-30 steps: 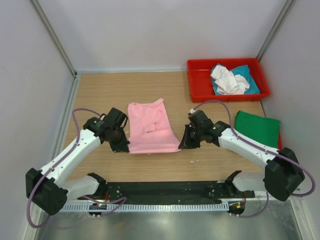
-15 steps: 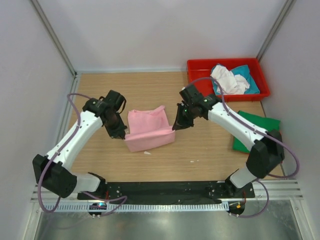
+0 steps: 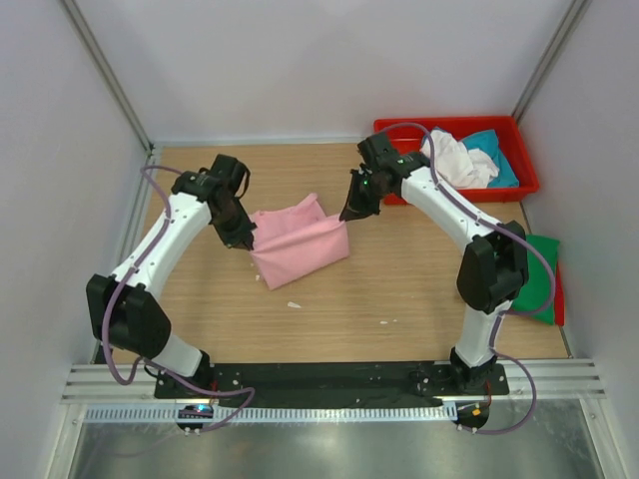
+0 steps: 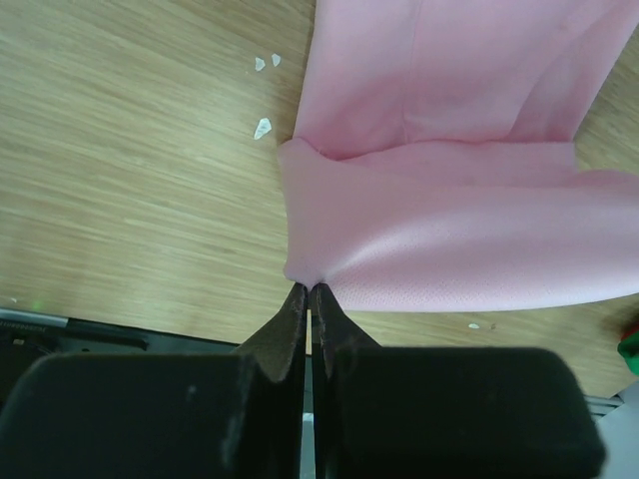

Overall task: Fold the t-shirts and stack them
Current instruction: Fold the tshirt

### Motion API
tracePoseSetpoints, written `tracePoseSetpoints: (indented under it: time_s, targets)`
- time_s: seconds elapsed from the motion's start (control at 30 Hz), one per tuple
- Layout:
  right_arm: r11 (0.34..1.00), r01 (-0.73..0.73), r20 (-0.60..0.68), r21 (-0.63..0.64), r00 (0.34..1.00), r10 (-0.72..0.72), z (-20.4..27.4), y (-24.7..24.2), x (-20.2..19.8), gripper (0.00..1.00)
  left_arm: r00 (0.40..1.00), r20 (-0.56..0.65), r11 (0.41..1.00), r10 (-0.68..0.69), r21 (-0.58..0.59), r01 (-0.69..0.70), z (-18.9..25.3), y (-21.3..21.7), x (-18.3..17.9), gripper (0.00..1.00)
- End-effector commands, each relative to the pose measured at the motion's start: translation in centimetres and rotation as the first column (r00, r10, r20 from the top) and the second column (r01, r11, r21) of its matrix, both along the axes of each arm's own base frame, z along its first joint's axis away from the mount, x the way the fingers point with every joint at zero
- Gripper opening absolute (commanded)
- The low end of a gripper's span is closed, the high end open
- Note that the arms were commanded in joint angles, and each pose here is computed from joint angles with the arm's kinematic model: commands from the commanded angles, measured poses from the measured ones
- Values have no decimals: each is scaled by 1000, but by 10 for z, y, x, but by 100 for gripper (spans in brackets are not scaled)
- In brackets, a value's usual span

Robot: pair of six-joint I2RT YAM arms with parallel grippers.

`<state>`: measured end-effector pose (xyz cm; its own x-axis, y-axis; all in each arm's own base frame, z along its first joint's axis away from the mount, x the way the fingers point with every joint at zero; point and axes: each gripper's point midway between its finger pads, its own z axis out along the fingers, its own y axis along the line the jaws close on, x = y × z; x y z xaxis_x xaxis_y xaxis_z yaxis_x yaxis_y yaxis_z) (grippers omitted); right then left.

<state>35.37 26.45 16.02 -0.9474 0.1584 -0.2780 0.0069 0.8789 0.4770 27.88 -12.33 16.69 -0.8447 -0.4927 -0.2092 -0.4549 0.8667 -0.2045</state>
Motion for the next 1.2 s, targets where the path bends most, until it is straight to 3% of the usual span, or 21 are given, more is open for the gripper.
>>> tracePoseSetpoints:
  time_s: [0.0,0.7,1.0,1.17]
  targets:
    - [999,-31,66,15,997,30,26,1,7,1,998,65,1000,0,-2,0,19,4,7,0]
    - [999,-41,158,1,987,40,66,-13,19,1,989,129,997,74,13,-76,55,20,7,0]
    - [1000,-18,175,14,984,15,58,-4,54,1,990,79,982,120,-156,-107,29,2,18,0]
    - [999,-24,185,33,983,18,51,7,77,1,988,54,977,146,-167,-135,14,7,34,0]
